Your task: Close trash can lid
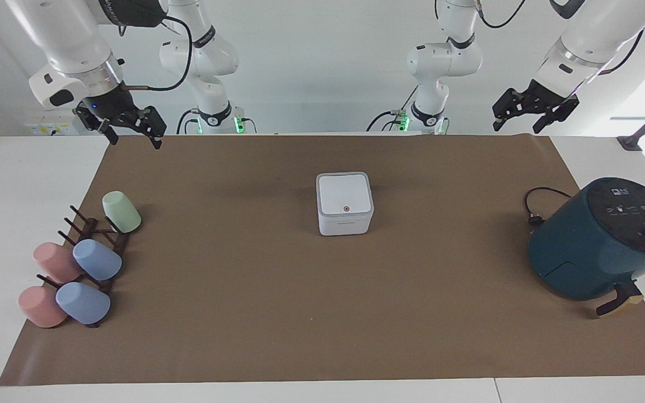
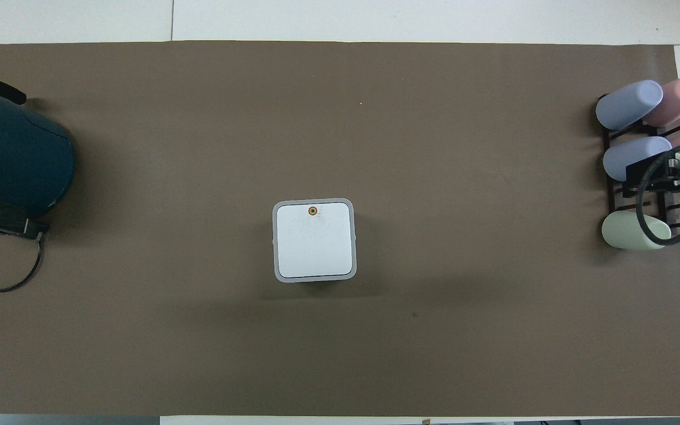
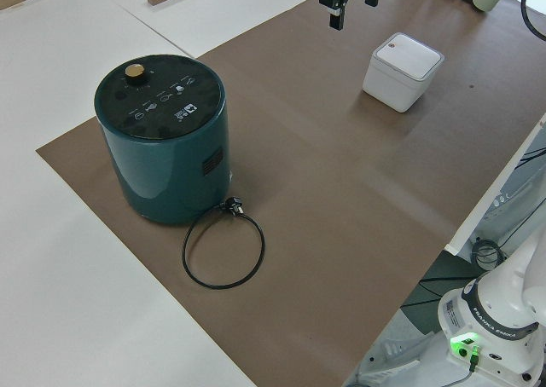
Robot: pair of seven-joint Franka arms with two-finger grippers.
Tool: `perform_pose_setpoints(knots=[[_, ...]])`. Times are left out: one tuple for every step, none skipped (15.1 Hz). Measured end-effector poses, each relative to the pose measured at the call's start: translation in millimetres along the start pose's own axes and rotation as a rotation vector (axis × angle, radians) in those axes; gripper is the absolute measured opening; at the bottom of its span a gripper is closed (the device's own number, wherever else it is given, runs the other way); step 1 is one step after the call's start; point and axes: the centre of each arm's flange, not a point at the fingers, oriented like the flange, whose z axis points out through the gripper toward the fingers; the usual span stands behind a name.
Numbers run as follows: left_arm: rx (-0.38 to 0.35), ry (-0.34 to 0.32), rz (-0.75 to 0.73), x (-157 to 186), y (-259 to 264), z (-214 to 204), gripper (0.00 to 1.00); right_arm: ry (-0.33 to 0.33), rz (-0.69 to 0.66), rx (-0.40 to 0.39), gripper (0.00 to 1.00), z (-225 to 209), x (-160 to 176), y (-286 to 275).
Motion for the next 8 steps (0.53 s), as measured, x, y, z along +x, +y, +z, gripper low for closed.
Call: perform_pose_setpoints(knots=[[0.000, -0.003, -0.004, -2.6, 0.8, 2.7, 1.00, 0.000, 0.000, 0.000, 1.00, 0.0, 0.0, 0.0], [0.001, -0.003, -0.008, -3.9, 1.4, 5.6, 1.00, 0.000, 0.000, 0.000, 1.00, 0.0, 0.0, 0.0], [0.001, 0.003, -0.011, -3.0, 1.6, 8.1, 1.00, 0.000, 0.000, 0.000, 1.00, 0.0, 0.0, 0.0], [0.001, 0.008, -0.012, -0.7, 1.6, 11.0, 1.00, 0.000, 0.000, 0.000, 1.00, 0.0, 0.0, 0.0], [0.001, 0.007, -0.014, 2.9, 1.5, 15.5, 1.00, 0.000, -0.001, 0.000, 1.00, 0.0, -0.1, -0.5], [0.001, 0.006, -0.015, 8.4, 1.4, 20.1, 1.00, 0.000, -0.003, 0.000, 1.00, 0.0, -0.2, -1.8], [0.001, 0.006, -0.016, 13.9, 1.3, 23.6, 1.00, 0.000, -0.006, 0.000, 1.00, -0.1, -0.4, -3.3], [0.000, 0.005, -0.016, 18.7, 1.2, 26.0, 1.00, 0.000, -0.008, 0.000, 1.00, -0.1, -0.6, -4.5]])
